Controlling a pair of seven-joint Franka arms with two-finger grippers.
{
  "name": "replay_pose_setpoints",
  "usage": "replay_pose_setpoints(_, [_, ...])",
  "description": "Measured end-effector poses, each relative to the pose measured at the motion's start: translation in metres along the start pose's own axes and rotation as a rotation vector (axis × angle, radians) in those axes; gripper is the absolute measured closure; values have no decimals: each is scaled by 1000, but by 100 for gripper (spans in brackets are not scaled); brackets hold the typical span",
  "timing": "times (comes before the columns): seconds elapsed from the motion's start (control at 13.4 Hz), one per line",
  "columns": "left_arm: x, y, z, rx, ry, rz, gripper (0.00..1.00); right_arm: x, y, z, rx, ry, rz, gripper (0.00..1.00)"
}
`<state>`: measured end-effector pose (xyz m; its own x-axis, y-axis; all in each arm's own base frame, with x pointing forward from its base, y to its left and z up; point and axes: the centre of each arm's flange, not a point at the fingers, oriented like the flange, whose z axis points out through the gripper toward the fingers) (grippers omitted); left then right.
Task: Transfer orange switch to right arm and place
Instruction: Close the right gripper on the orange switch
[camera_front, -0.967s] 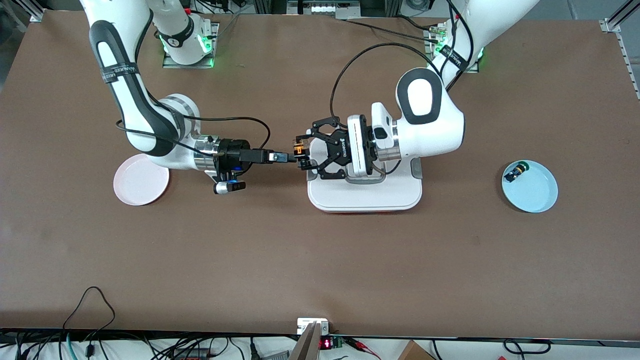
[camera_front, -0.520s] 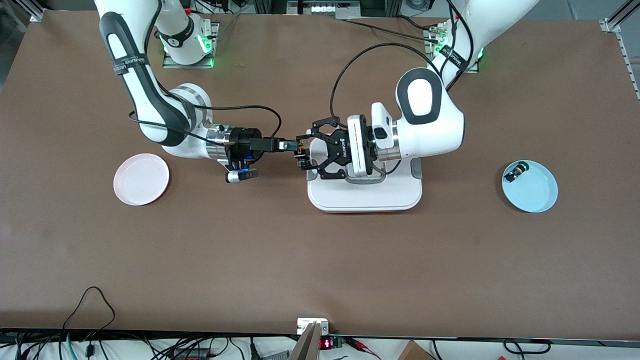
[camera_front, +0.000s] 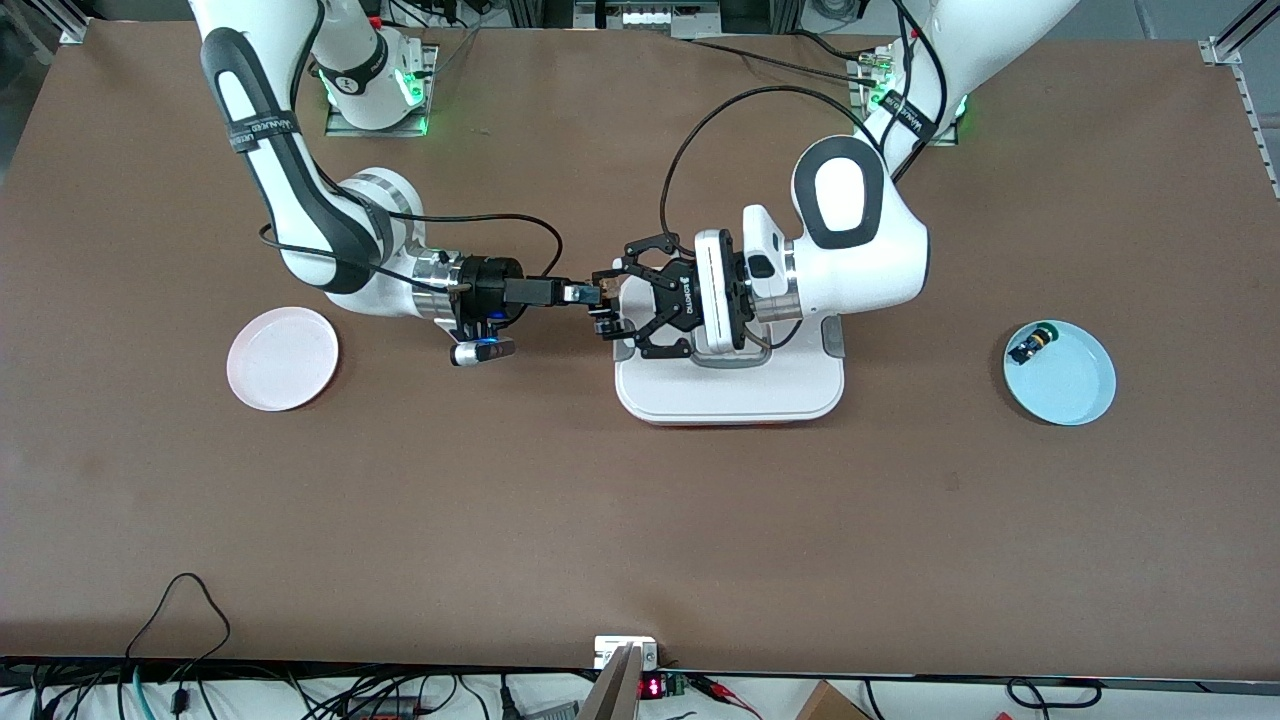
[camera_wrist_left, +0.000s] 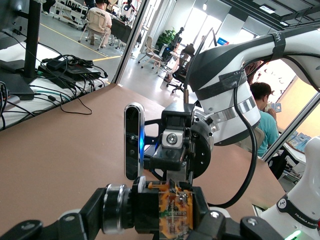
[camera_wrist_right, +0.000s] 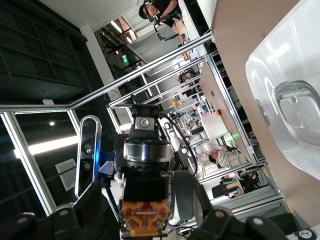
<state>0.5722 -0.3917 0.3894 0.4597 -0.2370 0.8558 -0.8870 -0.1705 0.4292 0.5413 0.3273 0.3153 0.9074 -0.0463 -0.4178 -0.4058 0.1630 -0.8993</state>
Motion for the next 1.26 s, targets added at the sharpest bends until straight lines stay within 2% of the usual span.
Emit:
replay_pose_setpoints(0.3, [0,0,0,0,0,0,28,2,4,-1,-3,4,-8,22])
replay_pose_setpoints(0.45, [-1,0,0,0,-2,-1,28,3,5,-2,1,8,-14,37])
replay_pose_setpoints(0.52, [-1,0,0,0,-2,-1,28,3,5,-2,1,8,-15,38])
replay_pose_setpoints(0.59, [-4,-1,0,2,-5,-3,28,4,4,-3,7,12,-15,49])
replay_pose_setpoints(0.67, [-5,-1,0,2,-5,-5,28,4,4,-4,8,12,-15,56])
replay_pose_setpoints(1.26, [-4,-1,0,3,-2,-6,26,4,4,-4,15,14,-18,58])
